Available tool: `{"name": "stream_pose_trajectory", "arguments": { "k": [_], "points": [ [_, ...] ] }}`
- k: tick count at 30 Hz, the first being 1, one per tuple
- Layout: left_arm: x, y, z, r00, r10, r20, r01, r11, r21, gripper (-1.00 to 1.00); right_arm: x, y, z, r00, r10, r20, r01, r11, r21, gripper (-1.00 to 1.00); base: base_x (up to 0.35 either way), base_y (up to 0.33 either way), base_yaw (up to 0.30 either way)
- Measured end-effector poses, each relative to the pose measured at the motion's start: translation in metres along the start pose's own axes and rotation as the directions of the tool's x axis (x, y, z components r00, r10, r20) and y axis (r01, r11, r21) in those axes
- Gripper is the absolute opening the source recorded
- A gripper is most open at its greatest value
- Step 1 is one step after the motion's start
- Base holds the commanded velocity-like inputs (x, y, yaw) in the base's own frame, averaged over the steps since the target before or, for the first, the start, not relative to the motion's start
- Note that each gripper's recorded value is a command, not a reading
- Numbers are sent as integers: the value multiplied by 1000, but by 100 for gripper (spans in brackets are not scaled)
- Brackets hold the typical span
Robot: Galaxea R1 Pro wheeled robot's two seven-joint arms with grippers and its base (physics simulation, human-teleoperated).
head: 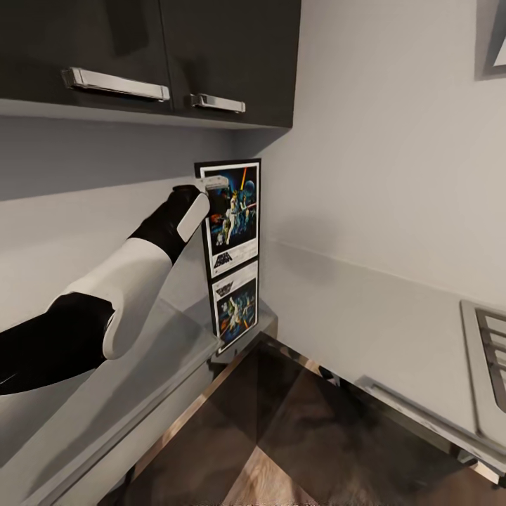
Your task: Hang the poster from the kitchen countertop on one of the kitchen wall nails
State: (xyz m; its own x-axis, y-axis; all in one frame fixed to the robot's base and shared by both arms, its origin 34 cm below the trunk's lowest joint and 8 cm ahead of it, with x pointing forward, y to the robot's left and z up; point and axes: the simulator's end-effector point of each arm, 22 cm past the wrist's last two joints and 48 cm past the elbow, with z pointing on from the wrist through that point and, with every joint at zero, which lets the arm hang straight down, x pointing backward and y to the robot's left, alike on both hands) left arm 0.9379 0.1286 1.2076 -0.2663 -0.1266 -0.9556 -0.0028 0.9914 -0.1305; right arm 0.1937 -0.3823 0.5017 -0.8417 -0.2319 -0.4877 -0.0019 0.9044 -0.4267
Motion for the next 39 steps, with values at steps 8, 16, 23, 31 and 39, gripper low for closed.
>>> {"name": "stream_pose_trajectory", "arguments": {
  "k": [8, 16, 23, 31, 39],
  "points": [
    [0, -2, 4, 1000, -2, 7, 2, 1000, 6, 100, 4, 0, -2, 1000, -4, -11, 4, 1000, -3, 100, 0, 0, 0],
    [3, -2, 9, 1000, -3, 6, 3, 1000, 8, 100, 7, 1, -3, 1000, -10, -22, 10, 1000, -6, 100, 0, 0, 0],
    [-3, -4, 7, 1000, -3, 19, 3, 1000, 13, 100, 7, 2, -3, 1000, -14, -21, 14, 1000, -13, 100, 0, 0, 0],
    [-4, -3, 7, 1000, -4, 23, 4, 1000, 10, 100, 7, 1, -3, 1000, -15, -21, 15, 1000, -13, 100, 0, 0, 0],
    [-18, -6, 2, 998, -9, 57, 8, 1000, 17, 100, 8, 1, -4, 1000, -15, -22, 15, 1000, -13, 100, 0, 0, 0]
  ]
}}
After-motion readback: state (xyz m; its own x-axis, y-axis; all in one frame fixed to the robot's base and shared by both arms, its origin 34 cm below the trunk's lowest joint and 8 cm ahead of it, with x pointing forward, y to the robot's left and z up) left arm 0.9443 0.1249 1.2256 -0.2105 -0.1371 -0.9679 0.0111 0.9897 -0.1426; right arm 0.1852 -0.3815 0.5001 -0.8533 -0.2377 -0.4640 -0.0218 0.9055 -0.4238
